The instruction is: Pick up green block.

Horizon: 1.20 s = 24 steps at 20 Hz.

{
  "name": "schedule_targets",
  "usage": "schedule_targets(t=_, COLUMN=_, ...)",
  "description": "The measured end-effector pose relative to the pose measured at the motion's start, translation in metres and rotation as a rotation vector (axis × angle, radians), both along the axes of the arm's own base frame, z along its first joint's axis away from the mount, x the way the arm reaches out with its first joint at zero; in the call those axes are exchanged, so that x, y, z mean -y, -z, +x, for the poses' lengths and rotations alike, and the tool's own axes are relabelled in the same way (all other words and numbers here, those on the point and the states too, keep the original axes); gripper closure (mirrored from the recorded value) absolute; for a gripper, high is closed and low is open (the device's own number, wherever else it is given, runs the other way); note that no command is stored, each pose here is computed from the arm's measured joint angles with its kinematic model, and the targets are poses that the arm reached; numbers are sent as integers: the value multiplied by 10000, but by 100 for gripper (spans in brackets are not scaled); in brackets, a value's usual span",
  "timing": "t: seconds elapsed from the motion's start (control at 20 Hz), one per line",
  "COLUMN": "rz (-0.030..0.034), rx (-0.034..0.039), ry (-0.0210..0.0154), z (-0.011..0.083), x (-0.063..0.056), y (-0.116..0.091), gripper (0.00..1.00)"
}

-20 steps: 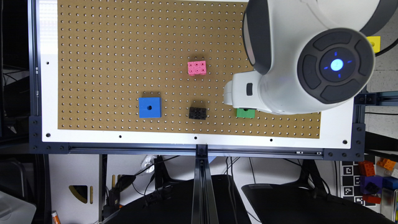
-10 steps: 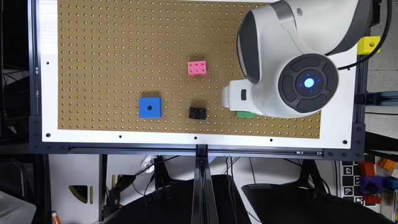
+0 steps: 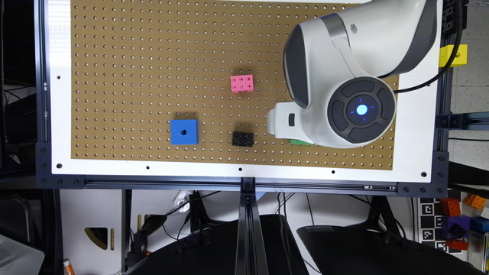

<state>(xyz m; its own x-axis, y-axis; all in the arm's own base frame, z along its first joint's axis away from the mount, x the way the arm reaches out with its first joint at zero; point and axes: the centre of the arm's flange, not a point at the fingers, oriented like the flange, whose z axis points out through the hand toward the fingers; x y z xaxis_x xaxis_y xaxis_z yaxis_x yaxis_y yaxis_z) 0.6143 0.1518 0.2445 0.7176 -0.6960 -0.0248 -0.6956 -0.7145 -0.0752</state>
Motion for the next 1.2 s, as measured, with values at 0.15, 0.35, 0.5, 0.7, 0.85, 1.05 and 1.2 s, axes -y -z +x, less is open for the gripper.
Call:
schedule_targets(t=0.15, rz=-27, rx=6, ry=33, z=8, x=27, y=2, gripper=0)
schedule_targets(t=0.35, rz=-2, rx=-83, ry=13, z=2, x=43, y=347, gripper=0)
schedule_targets(t=0.5, rz=61, rx=-32, ry=-11, z=46, x=33, y=561, gripper=0)
schedule_targets(t=0.7, rz=104, rx=75, ry=-46, z=132, x=-18, y=529, gripper=0)
schedule_targets(t=0.85, rz=112, rx=114, ry=-62, z=145, x=-33, y=510, gripper=0)
schedule_targets(t=1.05, rz=114, rx=118, ry=-61, z=148, x=-33, y=509, gripper=0)
schedule_targets(t=1.2, rz=129, rx=30, ry=-61, z=132, x=-30, y=665, gripper=0)
